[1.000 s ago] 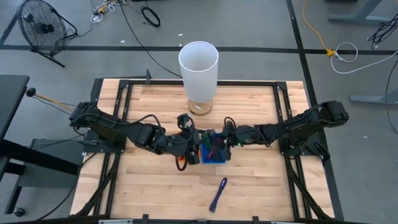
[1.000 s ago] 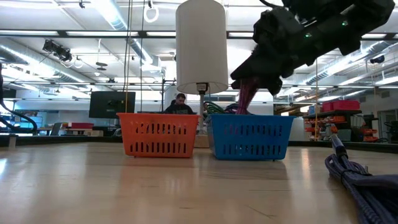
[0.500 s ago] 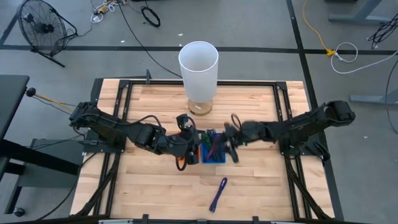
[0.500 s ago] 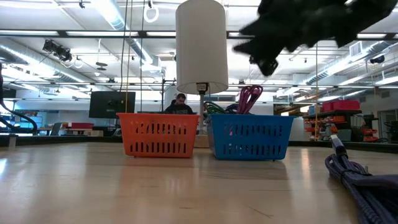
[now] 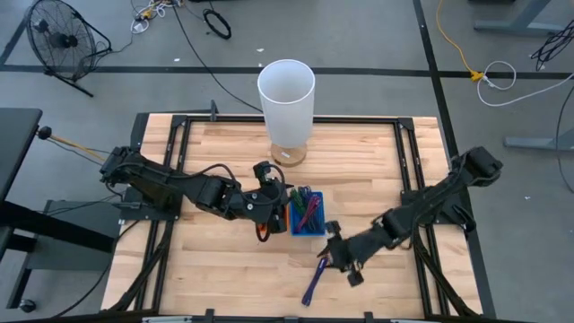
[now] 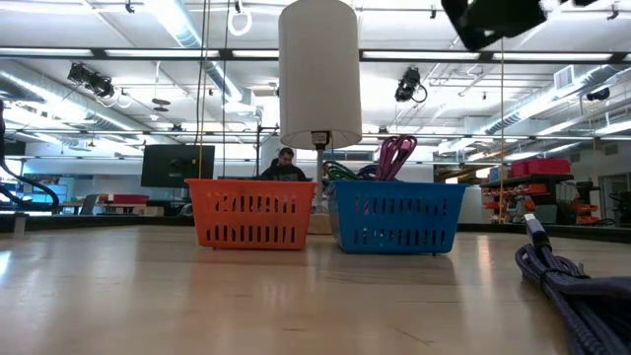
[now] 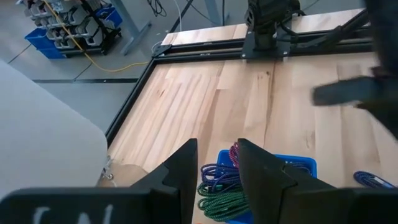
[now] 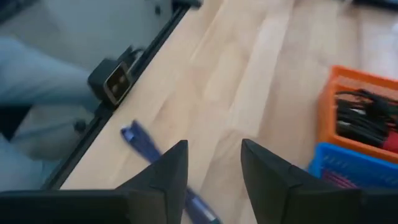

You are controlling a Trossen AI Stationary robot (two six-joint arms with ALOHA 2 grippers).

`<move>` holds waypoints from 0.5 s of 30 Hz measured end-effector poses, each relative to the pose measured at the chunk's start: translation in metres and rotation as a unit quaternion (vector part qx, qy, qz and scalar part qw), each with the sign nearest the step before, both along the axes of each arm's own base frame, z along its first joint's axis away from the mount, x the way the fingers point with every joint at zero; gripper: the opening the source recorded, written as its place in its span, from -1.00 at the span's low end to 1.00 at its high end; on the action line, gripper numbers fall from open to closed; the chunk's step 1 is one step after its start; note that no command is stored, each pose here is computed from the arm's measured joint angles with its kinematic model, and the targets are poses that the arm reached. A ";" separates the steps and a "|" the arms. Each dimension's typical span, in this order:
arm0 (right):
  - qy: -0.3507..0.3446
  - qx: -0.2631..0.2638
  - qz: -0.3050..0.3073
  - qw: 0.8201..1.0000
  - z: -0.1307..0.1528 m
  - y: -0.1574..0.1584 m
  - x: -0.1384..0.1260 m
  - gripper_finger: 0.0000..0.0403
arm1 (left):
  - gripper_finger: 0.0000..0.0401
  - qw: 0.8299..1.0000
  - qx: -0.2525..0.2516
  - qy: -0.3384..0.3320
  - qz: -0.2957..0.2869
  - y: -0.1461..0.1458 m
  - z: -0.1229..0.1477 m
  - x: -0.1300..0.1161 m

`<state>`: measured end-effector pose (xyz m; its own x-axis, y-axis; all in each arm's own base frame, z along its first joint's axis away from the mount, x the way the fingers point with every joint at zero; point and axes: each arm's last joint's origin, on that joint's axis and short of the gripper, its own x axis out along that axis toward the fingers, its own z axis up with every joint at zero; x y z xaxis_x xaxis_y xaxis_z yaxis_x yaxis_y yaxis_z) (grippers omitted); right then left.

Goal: Pick & Place USB Port
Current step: Put the blue USB cable into the blue bin

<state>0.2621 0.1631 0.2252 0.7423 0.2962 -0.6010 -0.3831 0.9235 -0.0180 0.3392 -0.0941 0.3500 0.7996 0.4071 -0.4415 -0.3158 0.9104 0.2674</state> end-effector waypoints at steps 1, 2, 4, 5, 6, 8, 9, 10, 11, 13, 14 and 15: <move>0.009 -0.010 0.007 1.000 0.000 0.006 0.002 -0.27 | -0.41 1.000 0.000 0.000 0.001 0.000 0.000 0.000; 0.017 -0.019 0.013 1.000 -0.001 0.011 0.005 -0.27 | -0.41 1.000 0.000 0.000 0.001 0.001 0.000 0.000; 0.034 -0.031 0.034 0.998 -0.005 0.023 0.012 -0.27 | -0.41 1.000 0.000 0.000 0.001 0.001 0.000 0.000; 0.047 -0.039 0.044 0.997 -0.009 0.029 0.014 -0.27 | -0.41 1.000 0.000 0.000 0.001 0.001 0.000 0.000; 0.057 -0.047 0.055 0.996 -0.012 0.034 0.016 -0.27 | -0.41 1.000 0.000 0.000 0.001 0.001 0.000 0.000; 0.069 -0.061 0.069 0.993 -0.016 0.044 0.022 -0.27 | -0.41 1.000 0.001 0.004 0.001 0.001 -0.001 0.000; 0.078 -0.071 0.075 0.992 -0.018 0.048 0.024 -0.27 | -0.41 1.000 0.001 0.004 0.001 0.001 -0.001 0.000; 0.091 -0.081 0.078 0.989 -0.022 0.050 0.025 -0.27 | -0.41 1.000 0.001 0.003 0.001 0.001 -0.001 0.000; 0.103 -0.087 0.079 0.988 -0.026 0.053 0.028 -0.27 | -0.41 1.000 0.000 0.004 0.001 0.001 -0.001 0.000; 0.121 -0.098 0.082 0.984 -0.032 0.056 0.031 -0.27 | -0.41 1.000 -0.001 0.003 0.002 0.001 -0.001 0.000; 0.127 -0.097 0.086 0.983 -0.034 0.058 0.032 -0.27 | -0.41 1.000 -0.001 0.003 0.002 0.001 -0.001 0.000; 0.127 -0.094 0.088 0.983 -0.035 0.059 0.034 -0.27 | -0.41 1.000 -0.001 0.003 0.002 0.001 -0.001 0.000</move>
